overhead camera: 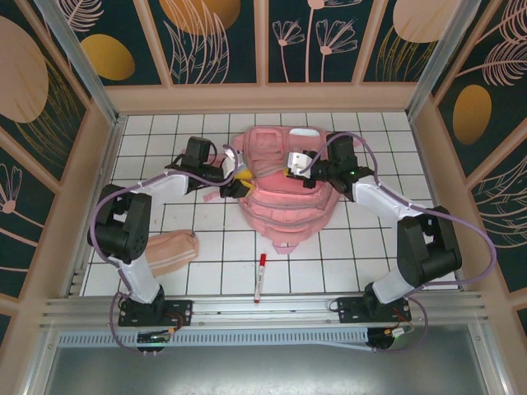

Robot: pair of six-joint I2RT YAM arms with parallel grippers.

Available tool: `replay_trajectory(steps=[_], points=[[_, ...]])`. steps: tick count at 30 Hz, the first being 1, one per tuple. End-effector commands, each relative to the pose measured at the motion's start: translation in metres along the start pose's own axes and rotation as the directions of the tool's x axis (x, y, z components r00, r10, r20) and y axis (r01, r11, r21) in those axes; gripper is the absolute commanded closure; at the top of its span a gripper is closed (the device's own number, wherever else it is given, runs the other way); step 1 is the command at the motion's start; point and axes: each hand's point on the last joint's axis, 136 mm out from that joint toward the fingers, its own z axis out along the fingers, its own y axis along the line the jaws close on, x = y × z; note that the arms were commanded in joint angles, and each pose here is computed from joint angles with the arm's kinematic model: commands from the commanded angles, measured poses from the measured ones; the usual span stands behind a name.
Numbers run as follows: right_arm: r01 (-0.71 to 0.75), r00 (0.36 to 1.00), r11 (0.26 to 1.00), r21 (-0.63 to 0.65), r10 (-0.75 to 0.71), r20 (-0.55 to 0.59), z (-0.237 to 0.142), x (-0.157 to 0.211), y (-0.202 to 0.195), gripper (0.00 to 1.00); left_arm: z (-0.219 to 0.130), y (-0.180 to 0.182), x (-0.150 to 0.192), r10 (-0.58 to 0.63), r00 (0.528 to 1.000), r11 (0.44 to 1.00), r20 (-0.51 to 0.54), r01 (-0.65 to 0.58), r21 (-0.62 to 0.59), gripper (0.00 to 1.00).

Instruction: Pack the student bag

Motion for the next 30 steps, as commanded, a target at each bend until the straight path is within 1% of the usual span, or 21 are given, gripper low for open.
replay_trajectory(steps=[1, 3, 4, 5, 7, 8, 10, 12, 14, 16, 17, 20, 22, 24, 25, 26, 27, 29, 30], points=[[0.068, 0.994, 0.997, 0.020, -0.070, 0.084, -0.006, -0.033, -0.015, 1.00, 0.009, 0.002, -0.006, -0.018, 1.000, 1.000, 0.008, 0.018, 0.016, 0.53], [0.070, 0.994, 0.997, 0.018, -0.071, 0.078, -0.006, -0.032, -0.014, 1.00, 0.011, -0.003, -0.007, -0.032, 0.999, 0.999, 0.020, 0.031, 0.035, 0.56], [0.074, 0.994, 0.997, 0.018, -0.075, 0.073, -0.006, -0.031, -0.013, 1.00, 0.011, -0.005, -0.005, -0.033, 0.999, 0.999, 0.019, 0.032, 0.038, 0.60], [0.078, 0.995, 0.997, 0.018, -0.079, 0.069, -0.006, -0.030, -0.013, 1.00, 0.011, -0.006, -0.003, -0.030, 0.999, 0.999, 0.017, 0.029, 0.039, 0.70], [0.084, 0.995, 0.996, 0.017, -0.084, 0.061, -0.007, -0.029, -0.011, 1.00, 0.010, -0.005, 0.000, -0.023, 1.000, 1.000, 0.006, 0.023, 0.021, 0.94], [0.090, 0.994, 0.996, 0.017, -0.090, 0.059, -0.008, -0.029, -0.011, 1.00, 0.010, -0.003, 0.004, -0.015, 1.000, 1.000, -0.007, 0.015, 0.005, 1.00], [0.100, 0.994, 0.995, 0.014, -0.100, 0.050, -0.009, -0.028, -0.009, 1.00, 0.009, 0.006, 0.008, -0.010, 0.999, 0.999, -0.037, 0.008, -0.043, 1.00], [0.112, 0.993, 0.994, 0.011, -0.113, 0.047, -0.012, -0.028, -0.006, 1.00, 0.005, 0.028, 0.010, -0.056, 0.997, 0.990, -0.061, 0.048, -0.133, 1.00], [0.132, 0.990, 0.991, 0.006, -0.132, 0.044, -0.014, -0.027, 0.000, 1.00, -0.004, 0.056, 0.012, -0.135, 0.990, 0.969, -0.051, 0.121, -0.213, 1.00], [0.141, 0.989, 0.990, 0.002, -0.141, 0.044, -0.016, -0.026, 0.004, 1.00, -0.017, 0.088, 0.012, -0.222, 0.975, 0.925, 0.002, 0.211, -0.315, 1.00], [0.144, 0.988, 0.990, 0.000, -0.144, 0.046, -0.017, -0.026, 0.007, 1.00, -0.021, 0.102, 0.013, -0.248, 0.969, 0.900, 0.014, 0.236, -0.367, 1.00], [0.149, 0.987, 0.989, -0.004, -0.149, 0.055, -0.016, -0.027, 0.012, 1.00, -0.025, 0.130, 0.024, -0.327, 0.945, 0.831, 0.000, 0.288, -0.476, 1.00], [0.149, 0.987, 0.989, -0.002, -0.149, 0.057, -0.014, -0.028, 0.013, 1.00, -0.025, 0.143, 0.033, -0.391, 0.920, 0.784, 0.010, 0.339, -0.520, 1.00], [0.148, 0.987, 0.989, 0.007, -0.148, 0.065, -0.012, -0.029, 0.013, 1.00, -0.023, 0.149, 0.039, -0.439, 0.898, 0.753, 0.019, 0.379, -0.538, 1.00], [0.144, 0.987, 0.989, 0.010, -0.145, 0.068, -0.011, -0.029, 0.013, 1.00, -0.024, 0.152, 0.043, -0.461, 0.887, 0.732, 0.029, 0.399, -0.552, 0.96], [0.145, 0.987, 0.989, 0.013, -0.145, 0.069, -0.010, -0.028, 0.013, 1.00, -0.025, 0.153, 0.046, -0.476, 0.879, 0.715, 0.039, 0.412, -0.566, 0.91], [0.147, 0.987, 0.989, 0.019, -0.148, 0.066, -0.009, -0.027, 0.013, 1.00, -0.027, 0.154, 0.048, -0.484, 0.874, 0.701, 0.044, 0.417, -0.579, 0.88], [0.145, 0.988, 0.988, 0.054, -0.148, 0.054, -0.008, -0.024, 0.007, 1.00, -0.034, 0.153, 0.046, -0.480, 0.876, 0.685, 0.056, 0.414, -0.600, 0.78], [0.131, 0.990, 0.988, 0.080, -0.135, 0.042, -0.007, -0.021, 0.002, 1.00, -0.037, 0.152, 0.042, -0.477, 0.876, 0.680, 0.065, 0.416, -0.604, 0.75]])
